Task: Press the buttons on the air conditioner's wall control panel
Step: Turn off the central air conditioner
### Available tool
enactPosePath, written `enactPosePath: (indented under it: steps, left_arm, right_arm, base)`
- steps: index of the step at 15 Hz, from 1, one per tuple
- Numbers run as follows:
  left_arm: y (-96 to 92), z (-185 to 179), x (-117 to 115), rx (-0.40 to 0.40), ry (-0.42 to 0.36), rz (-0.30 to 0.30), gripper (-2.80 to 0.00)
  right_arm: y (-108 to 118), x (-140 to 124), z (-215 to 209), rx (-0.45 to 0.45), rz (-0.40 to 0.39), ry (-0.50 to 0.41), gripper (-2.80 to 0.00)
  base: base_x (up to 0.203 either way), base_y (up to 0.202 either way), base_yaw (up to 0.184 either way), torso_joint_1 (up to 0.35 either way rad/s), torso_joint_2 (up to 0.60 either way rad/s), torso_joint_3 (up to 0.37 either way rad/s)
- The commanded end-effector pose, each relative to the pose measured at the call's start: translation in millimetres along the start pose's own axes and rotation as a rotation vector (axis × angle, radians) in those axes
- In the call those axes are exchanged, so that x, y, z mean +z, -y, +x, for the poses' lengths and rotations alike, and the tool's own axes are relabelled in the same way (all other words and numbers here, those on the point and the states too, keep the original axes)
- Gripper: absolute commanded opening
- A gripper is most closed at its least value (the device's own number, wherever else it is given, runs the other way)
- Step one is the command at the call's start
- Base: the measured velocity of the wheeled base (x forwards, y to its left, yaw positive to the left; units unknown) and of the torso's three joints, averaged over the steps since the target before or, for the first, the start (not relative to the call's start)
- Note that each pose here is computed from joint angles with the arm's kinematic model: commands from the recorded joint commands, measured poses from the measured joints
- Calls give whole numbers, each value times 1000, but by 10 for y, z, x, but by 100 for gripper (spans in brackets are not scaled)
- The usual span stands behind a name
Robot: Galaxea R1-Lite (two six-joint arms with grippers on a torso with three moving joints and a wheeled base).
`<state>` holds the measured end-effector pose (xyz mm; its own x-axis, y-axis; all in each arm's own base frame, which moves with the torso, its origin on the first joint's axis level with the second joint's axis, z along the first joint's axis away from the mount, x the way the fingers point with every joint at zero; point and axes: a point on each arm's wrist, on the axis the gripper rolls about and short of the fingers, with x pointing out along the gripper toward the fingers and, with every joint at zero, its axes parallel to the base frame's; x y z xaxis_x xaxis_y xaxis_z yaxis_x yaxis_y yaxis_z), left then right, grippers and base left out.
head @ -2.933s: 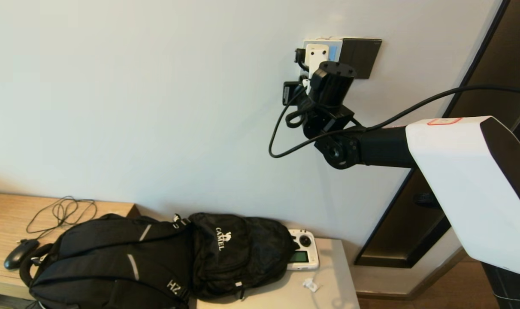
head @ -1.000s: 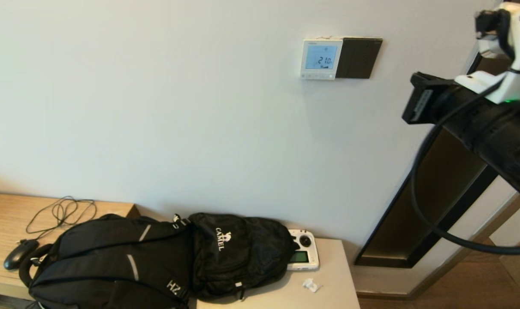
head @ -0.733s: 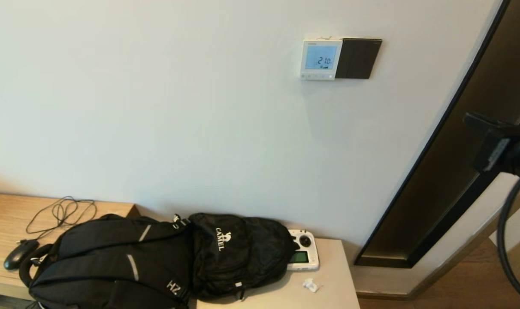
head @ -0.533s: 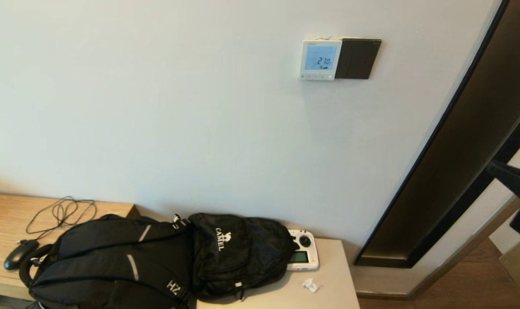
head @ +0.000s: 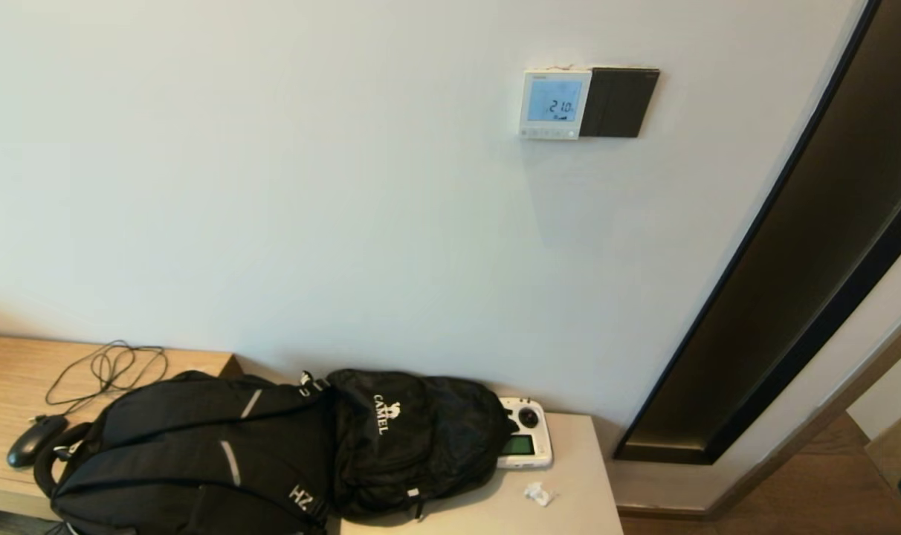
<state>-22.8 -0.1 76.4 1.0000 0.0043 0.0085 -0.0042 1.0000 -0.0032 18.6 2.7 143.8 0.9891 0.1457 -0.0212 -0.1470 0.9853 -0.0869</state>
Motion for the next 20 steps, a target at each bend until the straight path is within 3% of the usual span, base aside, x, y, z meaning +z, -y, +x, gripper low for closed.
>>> enactPosePath:
  steps: [1,4,6,8,11,13,20]
  left_arm:
    - [0,-1,0,0,1,0,-280]
    - [0,0,0,0,1,0,-280]
    - [0,-1,0,0,2,0,-280]
    - [0,-1,0,0,1,0,-280]
    - [0,-1,0,0,1,0,-280]
    - [0,-1,0,0,2,0,-280]
    - [0,-1,0,0,1,0,-280]
  right_arm:
    - [-18,-189,-173,-26,-6,47,-280]
    - [-41,-446,-157,-34,9,-53,-280]
    - [-60,-451,-179,-60,9,-36,-280]
    - [-104,-473,-229,33,-16,0,-280]
    - [-106,-528,-359,-62,-41,96,-280]
    - [-106,-684,-398,-126,-36,6,-280]
    - [-102,-684,-400,-141,56,17,-280]
  base:
    - [0,0,0,0,0,0]
    - [0,0,0,0,0,0]
    - [0,0,0,0,0,0]
    - [0,0,0,0,0,0]
    - [0,0,0,0,0,0]
    - [0,0,0,0,0,0]
    - [0,0,0,0,0,0]
